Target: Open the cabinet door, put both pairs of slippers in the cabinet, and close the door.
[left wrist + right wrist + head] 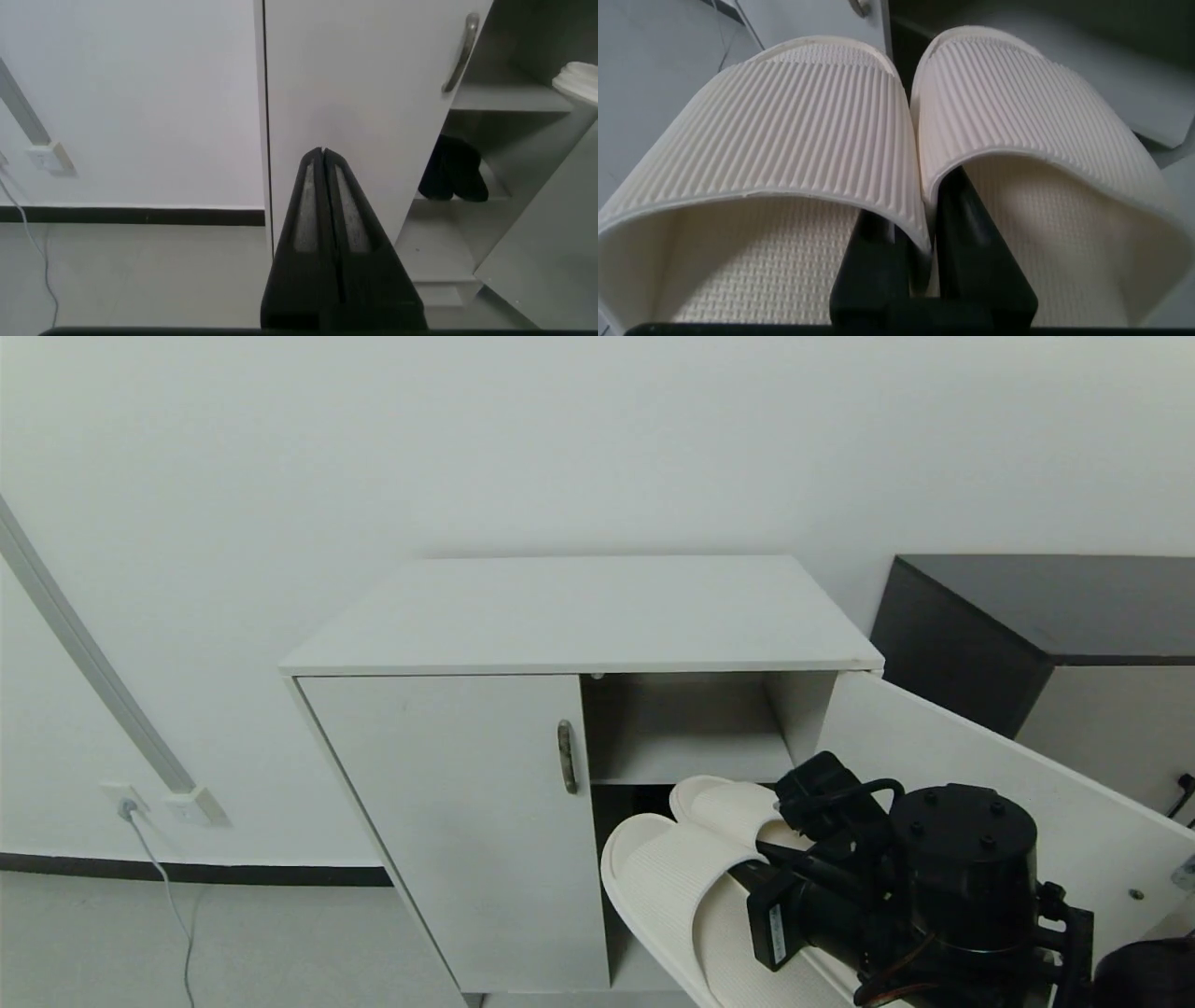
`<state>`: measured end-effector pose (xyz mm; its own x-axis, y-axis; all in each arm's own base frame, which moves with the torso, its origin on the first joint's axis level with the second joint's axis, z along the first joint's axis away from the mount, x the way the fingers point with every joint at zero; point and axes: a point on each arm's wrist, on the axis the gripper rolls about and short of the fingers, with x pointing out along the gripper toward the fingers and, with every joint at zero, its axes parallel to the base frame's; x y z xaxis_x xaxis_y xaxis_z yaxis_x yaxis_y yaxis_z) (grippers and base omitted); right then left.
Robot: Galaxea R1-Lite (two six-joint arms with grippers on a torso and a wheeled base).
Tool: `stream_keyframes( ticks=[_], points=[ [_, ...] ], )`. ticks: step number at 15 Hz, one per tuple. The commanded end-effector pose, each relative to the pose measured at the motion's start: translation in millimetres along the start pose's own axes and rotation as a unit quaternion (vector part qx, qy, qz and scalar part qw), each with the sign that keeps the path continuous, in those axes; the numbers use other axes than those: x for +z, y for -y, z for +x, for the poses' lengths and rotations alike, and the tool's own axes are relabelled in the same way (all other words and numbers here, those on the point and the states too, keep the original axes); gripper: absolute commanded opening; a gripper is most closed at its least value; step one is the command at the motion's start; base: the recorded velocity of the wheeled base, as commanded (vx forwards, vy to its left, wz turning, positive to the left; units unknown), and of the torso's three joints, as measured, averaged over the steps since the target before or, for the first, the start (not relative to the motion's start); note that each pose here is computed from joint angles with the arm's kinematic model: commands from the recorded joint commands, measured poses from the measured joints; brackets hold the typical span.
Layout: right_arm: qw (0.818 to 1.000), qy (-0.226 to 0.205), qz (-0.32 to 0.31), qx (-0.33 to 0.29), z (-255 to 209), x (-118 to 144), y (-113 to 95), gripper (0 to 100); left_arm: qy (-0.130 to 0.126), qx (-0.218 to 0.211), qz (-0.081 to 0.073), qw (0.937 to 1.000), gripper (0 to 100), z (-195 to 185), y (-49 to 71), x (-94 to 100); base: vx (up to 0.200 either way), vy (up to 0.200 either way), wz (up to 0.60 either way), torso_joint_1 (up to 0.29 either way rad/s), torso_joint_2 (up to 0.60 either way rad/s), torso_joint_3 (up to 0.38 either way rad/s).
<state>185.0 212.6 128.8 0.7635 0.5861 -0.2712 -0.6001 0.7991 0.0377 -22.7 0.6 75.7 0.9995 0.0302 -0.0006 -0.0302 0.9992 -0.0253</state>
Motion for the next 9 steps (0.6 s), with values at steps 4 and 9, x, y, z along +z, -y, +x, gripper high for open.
stream_keyframes(
  ticks=[4,9],
  points=[
    [1.000,-0.004,-0.001,-0.001,2.4,-4.9,-0.1,0,0.000,0.000,0.000,1.0000,0,0.1,0.0,0.1,0.000,0.000,0.00,-0.165,0.49,0.325],
    [1.000,-0.005,-0.002,0.000,3.2,-5.9,-0.6,0,0.000,0.000,0.000,1.0000,0,0.0,0.0,0.0,0.000,0.000,0.00,-0.131,0.46,0.331]
  ],
)
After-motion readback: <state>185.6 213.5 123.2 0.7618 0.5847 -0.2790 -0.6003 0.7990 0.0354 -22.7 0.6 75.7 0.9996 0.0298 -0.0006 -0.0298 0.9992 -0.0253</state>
